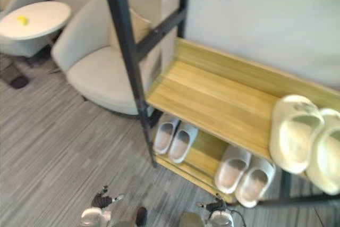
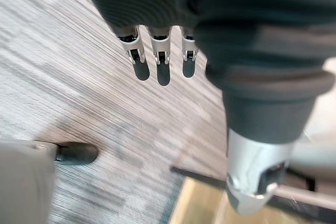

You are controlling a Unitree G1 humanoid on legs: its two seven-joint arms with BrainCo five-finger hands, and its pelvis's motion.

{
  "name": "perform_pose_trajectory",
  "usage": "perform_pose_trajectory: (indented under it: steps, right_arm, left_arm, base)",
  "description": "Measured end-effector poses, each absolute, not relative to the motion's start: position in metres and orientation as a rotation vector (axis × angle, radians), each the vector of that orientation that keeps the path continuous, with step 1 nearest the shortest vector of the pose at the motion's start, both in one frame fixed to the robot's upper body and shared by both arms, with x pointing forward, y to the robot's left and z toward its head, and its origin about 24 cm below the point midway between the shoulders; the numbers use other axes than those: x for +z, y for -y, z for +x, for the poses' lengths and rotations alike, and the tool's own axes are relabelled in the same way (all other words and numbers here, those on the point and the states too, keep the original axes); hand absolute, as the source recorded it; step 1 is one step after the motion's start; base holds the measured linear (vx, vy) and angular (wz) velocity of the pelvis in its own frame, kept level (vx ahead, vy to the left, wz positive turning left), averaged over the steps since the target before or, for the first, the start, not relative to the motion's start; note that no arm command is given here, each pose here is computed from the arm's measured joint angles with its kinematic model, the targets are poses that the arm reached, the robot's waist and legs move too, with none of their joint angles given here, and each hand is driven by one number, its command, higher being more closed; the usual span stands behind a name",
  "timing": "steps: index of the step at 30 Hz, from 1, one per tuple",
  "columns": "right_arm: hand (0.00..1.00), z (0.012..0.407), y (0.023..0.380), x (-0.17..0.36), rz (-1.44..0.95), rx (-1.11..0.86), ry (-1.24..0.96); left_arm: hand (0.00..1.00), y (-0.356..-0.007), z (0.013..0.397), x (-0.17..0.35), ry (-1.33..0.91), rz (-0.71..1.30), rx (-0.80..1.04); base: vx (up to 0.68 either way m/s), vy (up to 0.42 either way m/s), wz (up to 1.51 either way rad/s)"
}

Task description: Organize the slippers on the shoe rack

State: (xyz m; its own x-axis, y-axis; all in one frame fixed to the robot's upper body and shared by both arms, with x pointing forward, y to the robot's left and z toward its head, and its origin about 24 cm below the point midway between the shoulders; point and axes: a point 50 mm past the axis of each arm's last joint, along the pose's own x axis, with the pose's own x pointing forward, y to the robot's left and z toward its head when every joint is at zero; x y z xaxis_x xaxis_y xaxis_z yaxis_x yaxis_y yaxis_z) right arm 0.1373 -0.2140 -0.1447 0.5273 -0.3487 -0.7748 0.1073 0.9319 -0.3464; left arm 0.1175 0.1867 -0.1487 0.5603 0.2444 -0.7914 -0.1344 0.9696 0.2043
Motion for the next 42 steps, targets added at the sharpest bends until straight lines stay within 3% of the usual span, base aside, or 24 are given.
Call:
perform_pose_trajectory:
  steps: [5, 11, 18, 31, 42]
  right_arm:
    - [0.0, 0.139, 0.201, -0.146, -0.24, -0.26, -0.982]
    - [0.0, 0.17, 0.197, -0.131, -0.206, -0.293, -0.863]
    - [0.0, 0.153, 0.201, -0.137, -0.182, -0.324, -0.907]
    - [0.0, 0.145, 0.197, -0.145, -0.189, -0.297, -0.976]
    - [0.0, 0.129, 0.195, -0.15, -0.149, -0.328, -1.018]
  left_arm:
    - [0.0, -0.189, 0.117, -0.149, -0.956, 0.094, 0.264]
    - [0.0, -0.188, 0.136, -0.14, -0.884, 0.093, 0.259]
    - [0.0, -0.166, 0.149, -0.14, -0.879, 0.117, 0.16]
    - [0.0, -0.193, 0.123, -0.15, -0.976, 0.209, 0.178]
    - [0.0, -0.203, 0.12, -0.15, -0.995, 0.176, 0.249]
  base:
    - [-0.01, -0.085, 0.73]
    - [-0.14, 0.006, 0.82]
    - [-0.12, 0.147, 1.01]
    - [-0.06, 0.057, 0.22]
    - [0.15, -0.061, 1.18]
